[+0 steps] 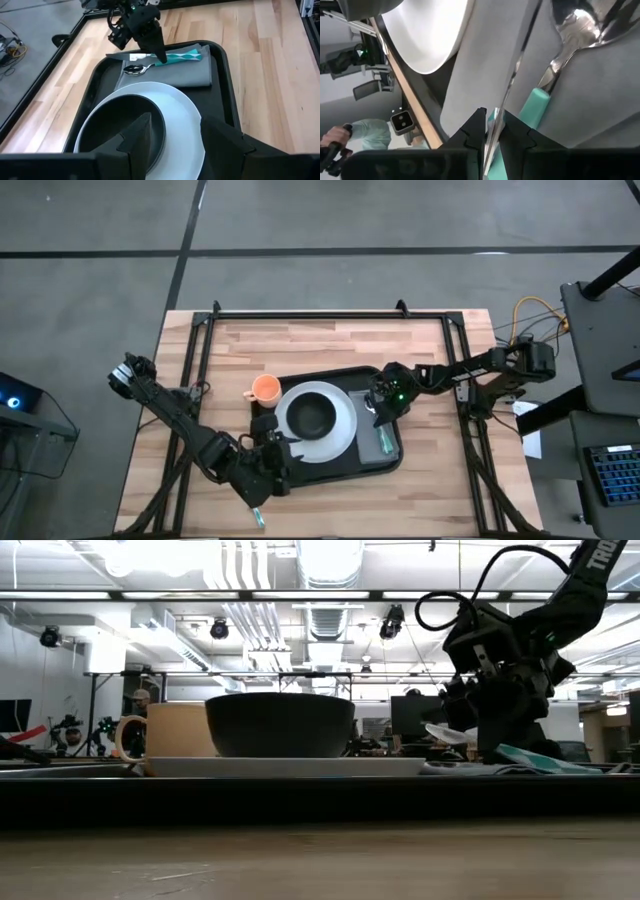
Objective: Set up tray
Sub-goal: Put the white patterned knife beside the green spoon on the gray napkin on the black serving tray
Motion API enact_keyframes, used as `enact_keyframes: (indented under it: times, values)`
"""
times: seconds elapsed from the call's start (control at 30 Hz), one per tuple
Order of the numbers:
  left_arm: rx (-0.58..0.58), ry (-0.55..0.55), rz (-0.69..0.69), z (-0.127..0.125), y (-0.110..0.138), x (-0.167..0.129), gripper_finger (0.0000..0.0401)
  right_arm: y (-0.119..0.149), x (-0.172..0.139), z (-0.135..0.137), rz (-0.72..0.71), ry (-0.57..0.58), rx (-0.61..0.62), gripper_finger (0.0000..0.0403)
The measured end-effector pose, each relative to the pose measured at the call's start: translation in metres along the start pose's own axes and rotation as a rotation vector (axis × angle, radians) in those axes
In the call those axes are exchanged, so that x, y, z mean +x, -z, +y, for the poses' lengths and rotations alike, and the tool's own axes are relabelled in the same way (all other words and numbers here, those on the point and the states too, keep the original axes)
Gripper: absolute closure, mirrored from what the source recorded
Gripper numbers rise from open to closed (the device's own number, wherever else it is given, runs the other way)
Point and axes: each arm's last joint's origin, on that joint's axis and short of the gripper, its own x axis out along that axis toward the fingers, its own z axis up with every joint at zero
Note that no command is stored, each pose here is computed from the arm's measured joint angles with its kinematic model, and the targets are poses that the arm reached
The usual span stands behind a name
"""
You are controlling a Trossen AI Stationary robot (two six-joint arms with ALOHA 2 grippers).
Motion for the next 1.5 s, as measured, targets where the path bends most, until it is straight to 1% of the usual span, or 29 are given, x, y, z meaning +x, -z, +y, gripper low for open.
enact_keyframes:
  times: [0.17,0.4,0.53,0.7,0.97,1.07,1.33,1.5]
  values:
    - [0.0,-0.001,0.0,0.0,0.0,0.0,0.0249,0.001,-0.001,0.005,0.002,-0.015,0.004,0.037]
    - [-0.004,-0.001,0.0,0.0,0.0,0.0,0.0249,-0.003,-0.007,0.021,-0.023,-0.055,-0.041,0.0369]
    - [-0.018,-0.001,0.0,0.0,0.0,0.0,0.0249,-0.001,-0.006,0.02,-0.009,-0.025,-0.049,0.0369]
    - [-0.019,-0.001,0.0,0.0,0.0,0.0,0.0249,0.001,-0.006,0.012,-0.011,0.05,-0.042,0.0369]
    - [-0.02,-0.001,0.0,0.0,0.0,0.0,0.0249,0.003,-0.004,0.014,-0.011,0.047,-0.074,0.0368]
    - [-0.02,-0.001,0.0,0.0,0.0,0.0,0.0249,0.005,-0.002,0.016,0.001,0.048,-0.083,0.0357]
    - [-0.02,-0.001,0.0,0.0,0.0,0.0,0.0249,0.01,0.002,0.018,0.012,0.056,-0.067,0.0312]
    - [-0.02,-0.001,0.0,0.0,0.0,0.0,0.0249,0.01,0.002,0.018,0.006,0.061,-0.063,0.0302]
